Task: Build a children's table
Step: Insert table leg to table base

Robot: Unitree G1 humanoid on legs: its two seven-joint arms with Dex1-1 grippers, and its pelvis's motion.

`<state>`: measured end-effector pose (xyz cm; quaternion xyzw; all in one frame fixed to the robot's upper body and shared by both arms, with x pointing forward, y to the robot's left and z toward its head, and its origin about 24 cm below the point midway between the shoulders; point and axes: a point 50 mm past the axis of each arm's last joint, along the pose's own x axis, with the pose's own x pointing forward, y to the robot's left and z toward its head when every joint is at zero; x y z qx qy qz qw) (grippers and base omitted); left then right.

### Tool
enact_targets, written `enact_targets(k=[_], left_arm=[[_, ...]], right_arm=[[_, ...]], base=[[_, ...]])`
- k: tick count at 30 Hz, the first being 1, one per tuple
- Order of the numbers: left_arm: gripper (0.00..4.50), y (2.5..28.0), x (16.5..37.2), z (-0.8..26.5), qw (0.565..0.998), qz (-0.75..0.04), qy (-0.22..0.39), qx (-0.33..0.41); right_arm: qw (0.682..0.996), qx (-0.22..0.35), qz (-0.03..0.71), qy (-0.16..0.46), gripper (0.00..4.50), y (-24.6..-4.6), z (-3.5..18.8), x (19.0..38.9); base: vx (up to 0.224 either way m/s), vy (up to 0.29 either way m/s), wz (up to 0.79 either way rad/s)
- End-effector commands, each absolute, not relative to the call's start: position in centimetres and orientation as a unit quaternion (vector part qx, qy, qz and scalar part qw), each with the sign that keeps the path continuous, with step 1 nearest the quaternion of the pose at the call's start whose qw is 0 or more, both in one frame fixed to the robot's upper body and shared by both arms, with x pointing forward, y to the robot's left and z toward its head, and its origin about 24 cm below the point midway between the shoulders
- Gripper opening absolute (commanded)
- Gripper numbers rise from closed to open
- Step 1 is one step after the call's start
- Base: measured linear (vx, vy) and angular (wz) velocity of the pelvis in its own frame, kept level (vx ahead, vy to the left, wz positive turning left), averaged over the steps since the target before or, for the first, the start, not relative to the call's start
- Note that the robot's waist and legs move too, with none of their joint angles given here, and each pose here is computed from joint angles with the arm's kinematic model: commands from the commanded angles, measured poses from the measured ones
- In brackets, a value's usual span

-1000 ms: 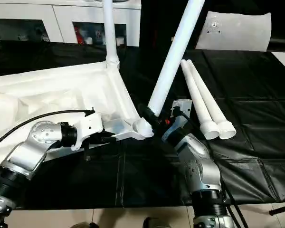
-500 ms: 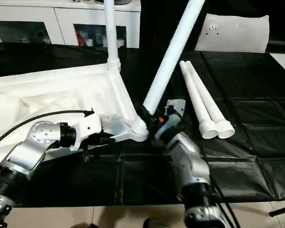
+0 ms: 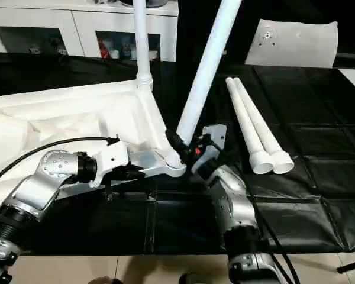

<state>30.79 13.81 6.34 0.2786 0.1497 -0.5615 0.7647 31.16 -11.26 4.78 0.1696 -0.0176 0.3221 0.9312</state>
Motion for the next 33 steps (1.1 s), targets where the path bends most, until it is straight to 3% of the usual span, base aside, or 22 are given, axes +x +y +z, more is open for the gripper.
enact_targets(k=[1,12,20,24,33], left_arm=[[0.00,14.4,31.0,6.0,0.767,-0.550,0.161,0.287],[0.00,14.9,31.5,6.1,0.773,-0.537,0.163,0.296],[0.00,14.5,31.2,6.0,0.754,-0.562,0.156,0.302],[0.00,14.2,30.8,6.0,0.729,-0.592,0.149,0.310],[0.00,13.8,30.8,6.4,0.680,-0.637,0.143,0.334]], right_arm=[[0.937,0.151,0.315,0.015,1.90,-12.4,3.1,30.2],[0.938,0.091,0.335,0.008,1.90,-14.1,3.3,28.4],[0.922,0.006,0.385,0.038,1.90,-13.1,3.6,28.7],[0.895,-0.036,0.439,0.073,1.90,-12.2,3.7,29.0],[0.828,-0.071,0.540,0.134,1.90,-12.0,3.1,28.5]], base=[[0.000,0.000,0.00],[0.000,0.000,0.00],[0.000,0.000,0.00],[0.000,0.000,0.00],[0.000,0.000,0.00]])
